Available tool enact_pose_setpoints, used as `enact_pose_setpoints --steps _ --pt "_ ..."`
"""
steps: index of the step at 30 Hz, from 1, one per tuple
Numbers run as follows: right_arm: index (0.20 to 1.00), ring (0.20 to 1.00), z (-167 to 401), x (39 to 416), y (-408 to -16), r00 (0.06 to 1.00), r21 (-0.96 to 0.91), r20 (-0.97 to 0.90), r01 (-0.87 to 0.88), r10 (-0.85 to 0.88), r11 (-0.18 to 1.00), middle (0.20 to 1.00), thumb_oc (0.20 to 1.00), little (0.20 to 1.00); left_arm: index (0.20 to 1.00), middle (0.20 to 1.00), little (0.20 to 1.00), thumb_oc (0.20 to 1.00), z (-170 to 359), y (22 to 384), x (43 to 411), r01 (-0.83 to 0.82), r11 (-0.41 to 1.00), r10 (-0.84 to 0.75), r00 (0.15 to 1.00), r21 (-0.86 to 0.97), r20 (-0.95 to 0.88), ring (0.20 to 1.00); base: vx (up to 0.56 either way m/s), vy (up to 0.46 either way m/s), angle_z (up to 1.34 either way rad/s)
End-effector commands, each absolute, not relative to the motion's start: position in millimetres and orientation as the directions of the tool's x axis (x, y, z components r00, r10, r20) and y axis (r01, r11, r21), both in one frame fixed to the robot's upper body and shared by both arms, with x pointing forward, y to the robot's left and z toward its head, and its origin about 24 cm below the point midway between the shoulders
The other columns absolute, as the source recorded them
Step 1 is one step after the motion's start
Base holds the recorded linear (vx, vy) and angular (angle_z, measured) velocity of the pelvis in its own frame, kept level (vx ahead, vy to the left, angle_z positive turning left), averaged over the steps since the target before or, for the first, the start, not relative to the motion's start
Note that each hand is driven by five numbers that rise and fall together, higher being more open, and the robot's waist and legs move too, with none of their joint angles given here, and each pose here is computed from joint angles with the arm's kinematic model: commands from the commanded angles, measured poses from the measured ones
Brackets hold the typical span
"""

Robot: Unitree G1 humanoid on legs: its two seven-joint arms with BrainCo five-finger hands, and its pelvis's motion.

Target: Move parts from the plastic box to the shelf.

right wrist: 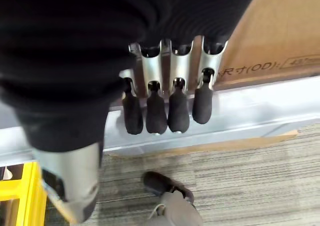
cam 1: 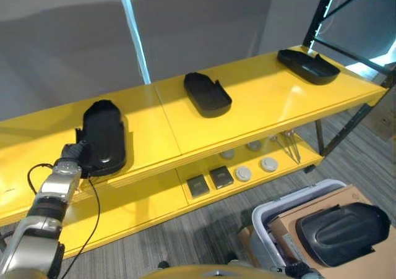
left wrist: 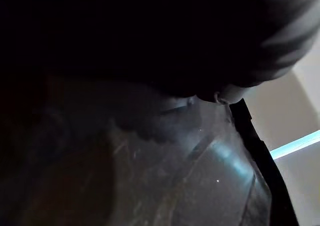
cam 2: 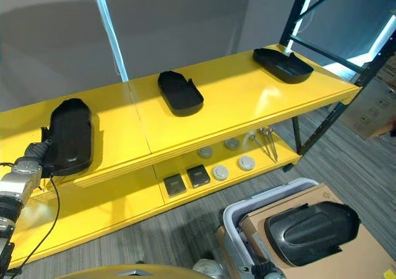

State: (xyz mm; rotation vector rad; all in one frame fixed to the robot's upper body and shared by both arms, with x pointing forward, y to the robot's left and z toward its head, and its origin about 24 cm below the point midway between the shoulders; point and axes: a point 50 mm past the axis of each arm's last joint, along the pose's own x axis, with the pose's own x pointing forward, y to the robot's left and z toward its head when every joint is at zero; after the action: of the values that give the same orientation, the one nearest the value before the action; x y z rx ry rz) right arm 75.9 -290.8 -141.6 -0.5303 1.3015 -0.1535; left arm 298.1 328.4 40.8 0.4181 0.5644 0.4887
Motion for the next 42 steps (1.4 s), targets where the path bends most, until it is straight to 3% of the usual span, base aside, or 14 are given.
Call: enact_pose_setpoints --steps 1,11,16,21,32,42 --pt "1.000 1.000 -148 72 -277 0.256 -0.396 -0.908 -0.259 -0.332 0.881 1.000 1.000 1.000 0.200 0.200 0.200 0.200 110 344 327 -0.466 0.742 0.604 0.777 0.482 -0.177 0.200 0.05 -0.004 -0.02" --pt "1.000 1.000 -150 64 -279 0.233 -0.377 -0.919 -0.283 -0.318 0.882 1.000 1.000 1.000 0.200 0.200 0.200 0.200 115 352 337 -0.479 0.644 0.685 0.709 0.597 -0.170 0.200 0.06 -0.013 -0.07" --pt "1.000 1.000 -147 71 -285 0.258 -0.398 -0.908 -0.286 -0.329 0.872 1.000 1.000 1.000 0.200 0.200 0.200 0.200 127 345 347 -0.512 0.617 0.703 0.700 0.598 -0.127 0.200 -0.08 0.024 -0.08" --pt "1.000 1.000 -142 87 -292 0.311 -0.423 -0.889 -0.270 -0.337 0.865 1.000 1.000 1.000 0.200 0.200 0.200 0.200 136 339 354 -0.594 0.572 0.769 0.629 0.565 -0.117 0.200 -0.14 0.003 -0.06" --pt "1.000 1.000 -145 86 -283 0.326 -0.409 -0.891 -0.275 -0.316 0.870 1.000 1.000 1.000 0.200 0.200 0.200 0.200 101 365 326 -0.698 0.488 0.871 0.422 0.524 -0.250 0.200 -0.01 -0.008 0.00" --pt "1.000 1.000 -146 78 -284 0.301 -0.409 -0.897 -0.292 -0.323 0.865 1.000 1.000 1.000 0.200 0.200 0.200 0.200 86 387 303 -0.591 0.468 0.876 0.409 0.658 -0.256 0.200 0.02 0.001 0.00"
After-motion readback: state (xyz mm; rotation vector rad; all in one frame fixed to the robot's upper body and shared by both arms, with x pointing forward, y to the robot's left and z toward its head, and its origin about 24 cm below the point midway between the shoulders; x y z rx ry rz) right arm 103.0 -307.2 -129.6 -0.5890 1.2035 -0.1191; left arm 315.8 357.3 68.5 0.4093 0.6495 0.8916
